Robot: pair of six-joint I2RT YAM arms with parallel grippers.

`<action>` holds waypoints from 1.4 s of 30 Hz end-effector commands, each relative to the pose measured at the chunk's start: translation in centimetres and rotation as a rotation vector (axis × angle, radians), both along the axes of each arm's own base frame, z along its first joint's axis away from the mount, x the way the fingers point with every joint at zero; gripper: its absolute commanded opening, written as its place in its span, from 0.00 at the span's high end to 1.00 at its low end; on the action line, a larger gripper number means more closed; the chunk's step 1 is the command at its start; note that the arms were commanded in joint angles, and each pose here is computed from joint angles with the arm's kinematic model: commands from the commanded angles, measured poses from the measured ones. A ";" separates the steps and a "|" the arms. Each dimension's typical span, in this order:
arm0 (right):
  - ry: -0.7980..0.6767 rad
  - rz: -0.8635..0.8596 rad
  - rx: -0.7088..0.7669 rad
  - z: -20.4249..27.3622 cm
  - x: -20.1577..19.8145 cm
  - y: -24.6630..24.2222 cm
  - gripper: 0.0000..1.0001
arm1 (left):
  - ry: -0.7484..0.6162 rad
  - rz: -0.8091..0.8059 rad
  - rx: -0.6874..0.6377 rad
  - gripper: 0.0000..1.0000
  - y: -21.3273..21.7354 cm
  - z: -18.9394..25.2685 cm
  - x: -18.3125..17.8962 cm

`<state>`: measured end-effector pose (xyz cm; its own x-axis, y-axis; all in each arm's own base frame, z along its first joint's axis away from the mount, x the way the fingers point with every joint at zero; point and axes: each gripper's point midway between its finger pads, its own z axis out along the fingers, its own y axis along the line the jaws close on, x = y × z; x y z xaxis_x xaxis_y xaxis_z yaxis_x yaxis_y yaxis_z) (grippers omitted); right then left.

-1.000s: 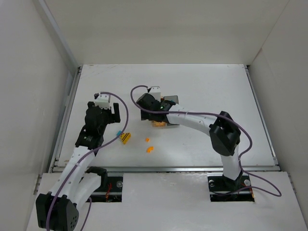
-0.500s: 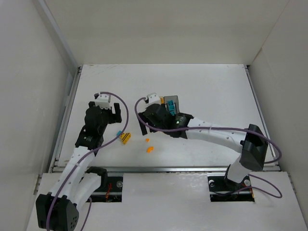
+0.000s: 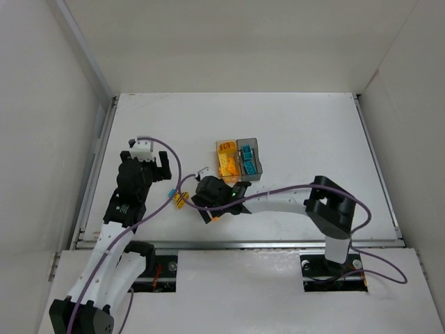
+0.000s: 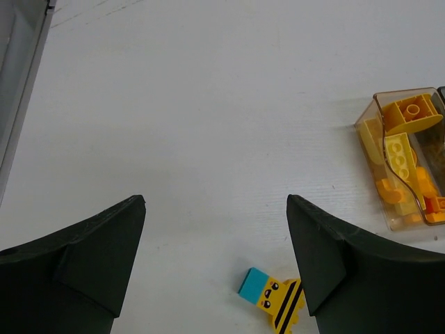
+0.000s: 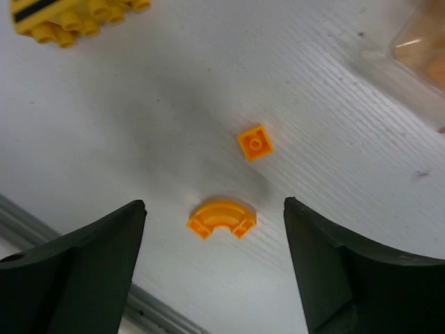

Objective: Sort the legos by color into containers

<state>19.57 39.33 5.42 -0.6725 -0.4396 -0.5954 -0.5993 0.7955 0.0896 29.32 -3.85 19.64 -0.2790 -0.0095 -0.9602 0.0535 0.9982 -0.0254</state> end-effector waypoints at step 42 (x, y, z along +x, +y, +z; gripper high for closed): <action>-0.245 -0.308 0.108 12.8 7.0 -0.6 1.00 | -0.045 -0.054 0.101 0.23 -0.3 2.1 1.8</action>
<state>24.37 38.22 9.49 -0.7086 -0.2868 -0.6447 -0.3841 0.9232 0.0114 30.01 -3.73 18.39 -0.3294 0.0791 -0.9409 0.0820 0.9951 0.0549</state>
